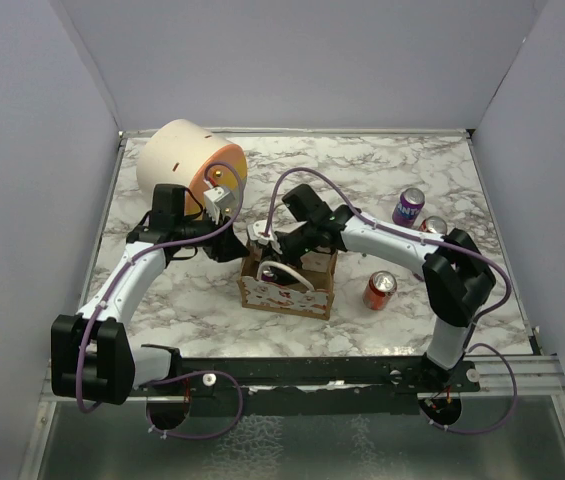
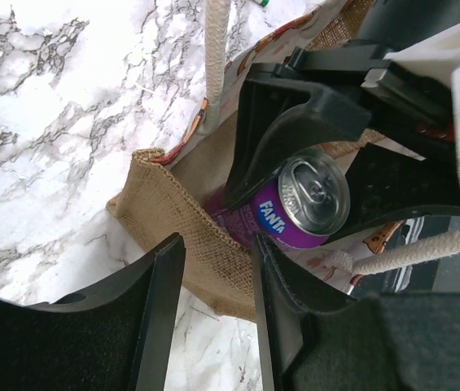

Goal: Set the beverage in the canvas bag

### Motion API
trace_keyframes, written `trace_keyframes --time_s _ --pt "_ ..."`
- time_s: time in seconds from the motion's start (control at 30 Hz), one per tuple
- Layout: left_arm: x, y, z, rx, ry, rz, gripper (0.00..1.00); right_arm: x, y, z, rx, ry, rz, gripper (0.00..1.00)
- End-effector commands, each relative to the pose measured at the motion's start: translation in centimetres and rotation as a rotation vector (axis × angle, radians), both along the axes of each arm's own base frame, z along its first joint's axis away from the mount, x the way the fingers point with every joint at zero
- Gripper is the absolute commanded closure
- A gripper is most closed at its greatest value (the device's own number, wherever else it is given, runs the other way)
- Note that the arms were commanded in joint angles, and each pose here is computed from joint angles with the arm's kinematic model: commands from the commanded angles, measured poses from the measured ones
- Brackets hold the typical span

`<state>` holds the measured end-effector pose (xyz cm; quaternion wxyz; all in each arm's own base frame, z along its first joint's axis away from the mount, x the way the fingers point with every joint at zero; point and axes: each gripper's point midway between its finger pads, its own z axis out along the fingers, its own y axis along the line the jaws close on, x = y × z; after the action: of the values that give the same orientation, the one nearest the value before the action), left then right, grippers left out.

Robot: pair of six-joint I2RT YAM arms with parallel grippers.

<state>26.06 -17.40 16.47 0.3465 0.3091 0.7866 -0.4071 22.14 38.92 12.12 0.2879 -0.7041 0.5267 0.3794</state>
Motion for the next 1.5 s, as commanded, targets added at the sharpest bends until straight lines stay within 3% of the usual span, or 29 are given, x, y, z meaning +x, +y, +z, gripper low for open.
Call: trace_keyframes --time_s 0.0,0.57,0.77,1.03,1.47 --pt "-0.3 -0.4 -0.6 -0.035 0.031 -0.015 0.6 -0.4 2.3 1.3 0.098 -0.021 0.08 0.97" --pt "-0.6 -0.3 -1.2 -0.033 0.021 -0.012 0.6 -0.5 4.0 1.0 0.087 -0.013 0.066 0.92" --pt "-0.5 -0.2 -1.1 -0.031 0.016 -0.01 0.6 -0.4 4.1 -0.3 0.065 0.008 0.041 0.85" --pt "-0.7 -0.1 -0.8 -0.024 -0.013 -0.012 0.58 -0.4 3.6 -1.0 0.044 0.014 0.014 0.68" --pt "-0.9 -0.1 0.1 -0.024 -0.066 -0.027 0.47 0.0 3.2 2.3 0.068 -0.05 -0.008 0.29"
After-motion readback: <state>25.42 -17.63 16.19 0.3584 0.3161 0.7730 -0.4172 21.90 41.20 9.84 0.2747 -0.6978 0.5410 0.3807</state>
